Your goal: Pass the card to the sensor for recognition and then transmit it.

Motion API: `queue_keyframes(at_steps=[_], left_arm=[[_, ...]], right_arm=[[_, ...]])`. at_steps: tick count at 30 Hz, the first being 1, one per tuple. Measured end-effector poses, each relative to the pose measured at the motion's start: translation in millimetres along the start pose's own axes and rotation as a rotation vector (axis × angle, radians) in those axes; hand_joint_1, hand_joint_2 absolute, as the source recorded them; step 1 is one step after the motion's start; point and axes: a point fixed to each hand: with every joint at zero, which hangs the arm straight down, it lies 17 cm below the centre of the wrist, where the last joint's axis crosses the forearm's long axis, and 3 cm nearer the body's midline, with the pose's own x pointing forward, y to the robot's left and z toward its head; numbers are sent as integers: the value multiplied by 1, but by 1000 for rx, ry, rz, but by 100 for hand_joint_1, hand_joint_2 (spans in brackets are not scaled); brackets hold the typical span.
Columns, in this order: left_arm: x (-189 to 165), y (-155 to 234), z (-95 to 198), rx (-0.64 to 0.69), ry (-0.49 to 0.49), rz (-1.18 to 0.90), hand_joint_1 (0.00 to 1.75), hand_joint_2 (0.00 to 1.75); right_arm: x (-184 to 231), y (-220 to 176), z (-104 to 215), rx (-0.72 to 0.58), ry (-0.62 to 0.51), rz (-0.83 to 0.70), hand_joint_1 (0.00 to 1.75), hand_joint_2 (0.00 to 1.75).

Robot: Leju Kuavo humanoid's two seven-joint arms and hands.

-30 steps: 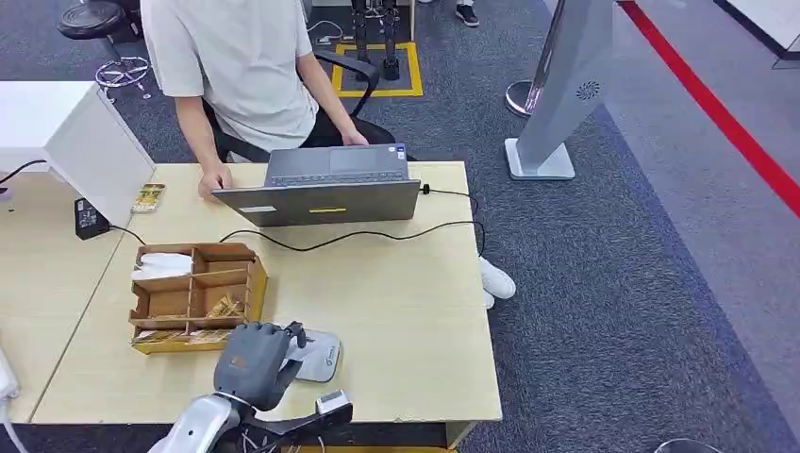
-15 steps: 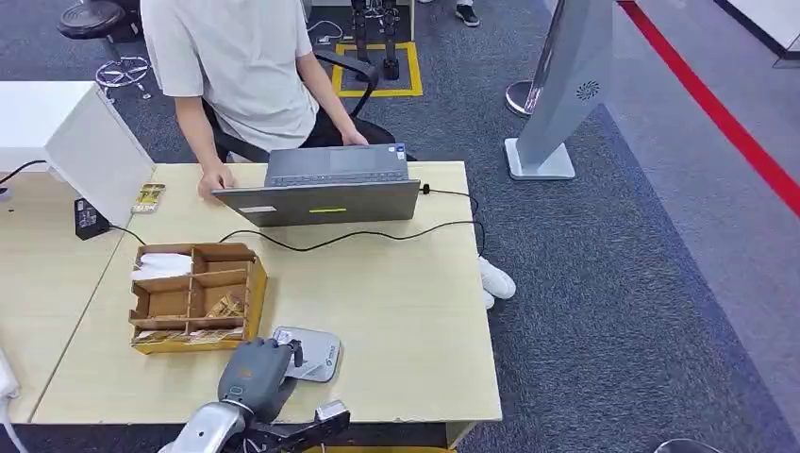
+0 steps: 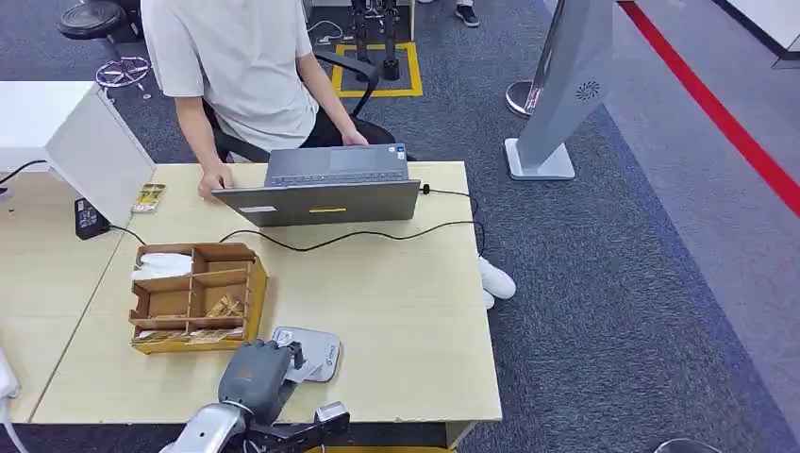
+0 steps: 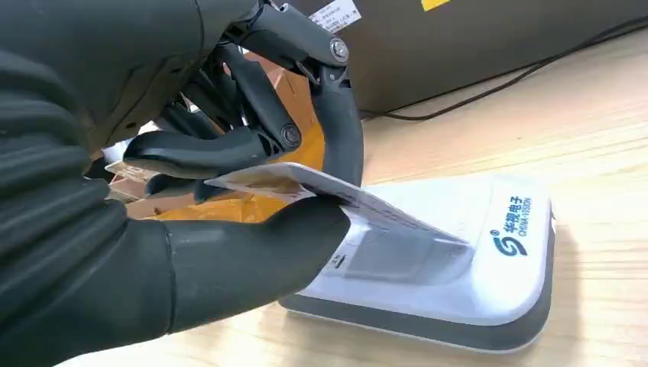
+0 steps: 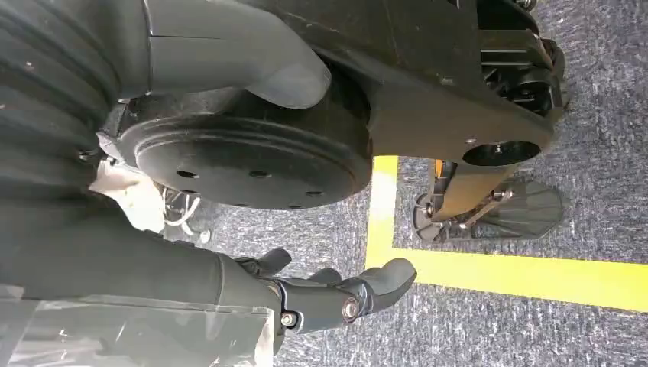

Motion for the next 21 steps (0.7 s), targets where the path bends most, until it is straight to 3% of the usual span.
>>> queue_keyframes(at_steps=[7,9,14,18,21], left_arm=[[-1,-1,0,-2,3,-1,175,175],[1,11,-2,57,-7,-6,175,175],[37,142,15,585,-122,-37,175,175],[58,248,70,975,-162,-112,175,175],[51,286,87,1076,-139,-124,175,175]], right_arm=[[0,0,0,-2,0,0,0,175],[0,0,0,-2,-2,-3,0,175],[1,-2,0,-11,-17,-8,0,175],[1,-3,0,-18,-29,44,0,175],[2,-2,0,-18,-31,61,0,175]])
